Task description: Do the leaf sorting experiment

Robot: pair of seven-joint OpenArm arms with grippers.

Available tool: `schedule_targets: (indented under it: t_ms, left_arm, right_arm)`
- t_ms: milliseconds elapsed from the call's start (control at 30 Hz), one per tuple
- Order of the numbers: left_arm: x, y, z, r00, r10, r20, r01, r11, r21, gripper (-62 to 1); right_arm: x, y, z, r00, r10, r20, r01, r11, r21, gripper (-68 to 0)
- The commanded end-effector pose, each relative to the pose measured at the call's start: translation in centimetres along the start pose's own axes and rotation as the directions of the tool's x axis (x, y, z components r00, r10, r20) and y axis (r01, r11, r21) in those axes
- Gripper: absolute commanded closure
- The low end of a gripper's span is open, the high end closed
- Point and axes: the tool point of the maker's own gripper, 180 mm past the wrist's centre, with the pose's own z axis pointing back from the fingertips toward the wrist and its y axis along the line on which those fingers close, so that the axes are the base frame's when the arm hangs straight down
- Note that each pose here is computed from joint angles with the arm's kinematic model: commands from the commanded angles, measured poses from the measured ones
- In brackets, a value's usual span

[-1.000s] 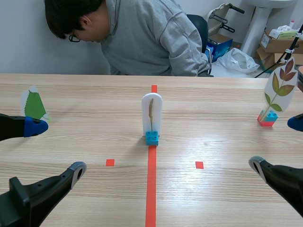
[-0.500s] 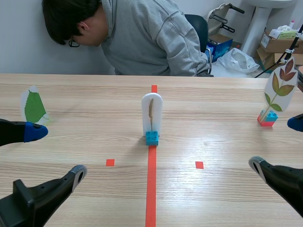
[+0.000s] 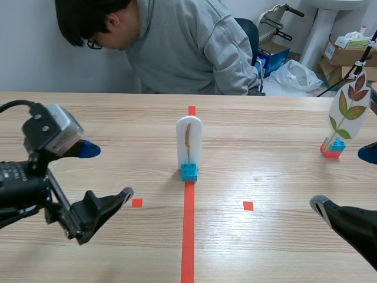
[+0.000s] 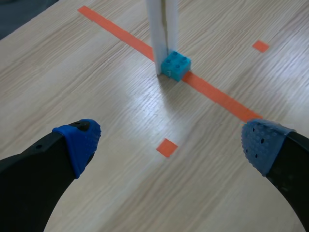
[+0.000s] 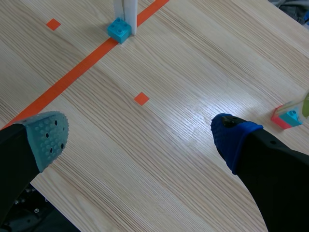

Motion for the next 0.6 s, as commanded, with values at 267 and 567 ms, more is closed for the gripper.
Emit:
schedule_targets:
  t_ms: [267, 567]
  left_arm:
    - [1.2, 1.9, -7.0, 0.995, -0.100, 0.005, 0.100, 0.994, -0.052, -62.3]
    - [1.1, 2.0, -12.1, 0.995, -0.100, -0.028, 0.097, 0.992, -0.083, -62.3]
  right_arm:
    - [0.7, -0.2, 0.0, 1.000, 0.013, 0.023, -0.013, 1.000, 0.002, -60.8]
    - [0.6, -0.2, 0.0, 1.000, 0.016, 0.021, -0.016, 1.000, 0.001, -60.8]
